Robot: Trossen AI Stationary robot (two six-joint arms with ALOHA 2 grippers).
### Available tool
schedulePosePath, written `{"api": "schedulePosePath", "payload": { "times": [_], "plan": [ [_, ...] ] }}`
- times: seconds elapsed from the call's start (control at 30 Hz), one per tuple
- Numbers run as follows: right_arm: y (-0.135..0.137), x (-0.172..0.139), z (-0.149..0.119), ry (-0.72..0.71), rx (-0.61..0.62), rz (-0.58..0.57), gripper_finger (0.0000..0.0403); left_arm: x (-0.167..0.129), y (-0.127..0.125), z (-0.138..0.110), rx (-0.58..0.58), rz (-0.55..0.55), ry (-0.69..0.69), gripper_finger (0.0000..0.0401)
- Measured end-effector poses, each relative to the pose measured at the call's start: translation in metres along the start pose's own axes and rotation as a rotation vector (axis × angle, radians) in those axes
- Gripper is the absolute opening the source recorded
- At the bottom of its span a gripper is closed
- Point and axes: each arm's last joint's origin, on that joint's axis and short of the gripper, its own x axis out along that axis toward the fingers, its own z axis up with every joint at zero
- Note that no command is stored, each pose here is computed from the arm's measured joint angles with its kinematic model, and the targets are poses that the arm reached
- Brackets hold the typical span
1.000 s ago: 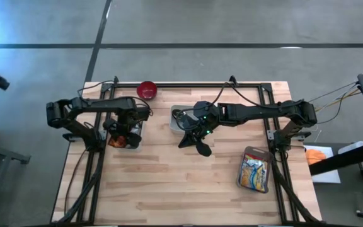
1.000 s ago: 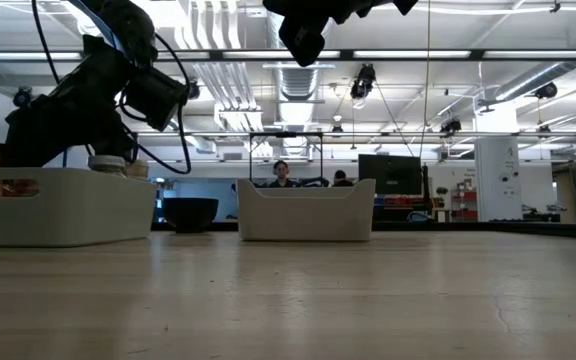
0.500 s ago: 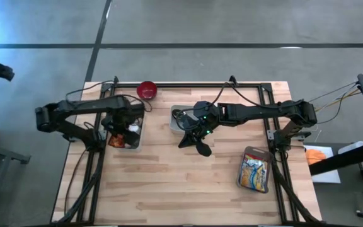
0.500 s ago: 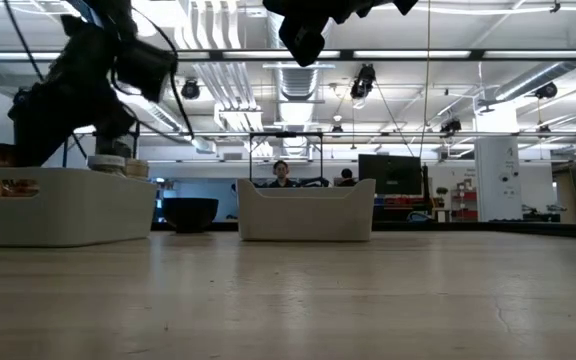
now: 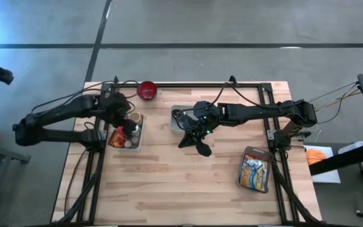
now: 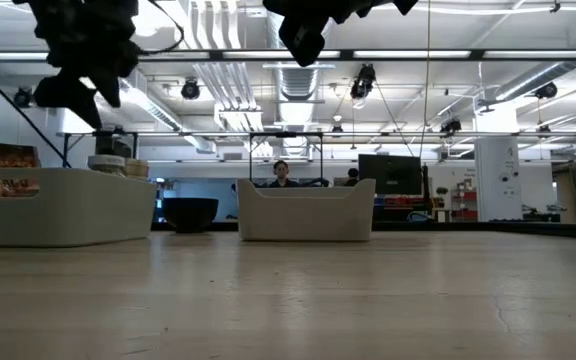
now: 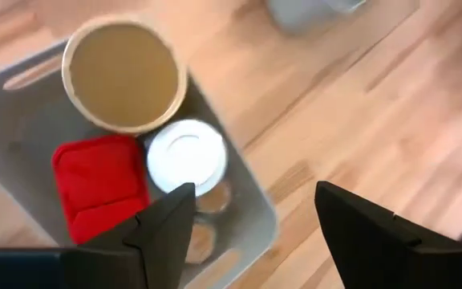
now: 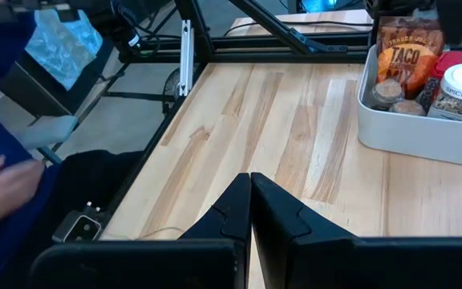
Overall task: Pick & Place Food Item
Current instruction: Return to Home Position
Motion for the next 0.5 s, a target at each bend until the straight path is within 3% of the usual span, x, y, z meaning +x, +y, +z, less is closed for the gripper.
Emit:
{"api": "schedulePosePath", "payload": {
  "times": [0.13, 0.43, 0.5],
  "plan": [
    [0.000, 0.000, 0.000, 0.000, 0.000, 0.001, 0.0008, -0.012, 0.002, -0.005, -0.015, -0.048, -0.063, 0.0221],
    [0.000, 0.000, 0.000, 0.000, 0.000, 0.001, 0.0008, -0.032, -0.004, -0.010, 0.091, -0.196, -0.241, 0.0022],
    [0.000, 0.000, 0.000, 0.000, 0.000, 0.000, 0.0008, -0.037, -0.009, -0.009, 0.142, -0.246, -0.304, 0.0010]
  ]
}}
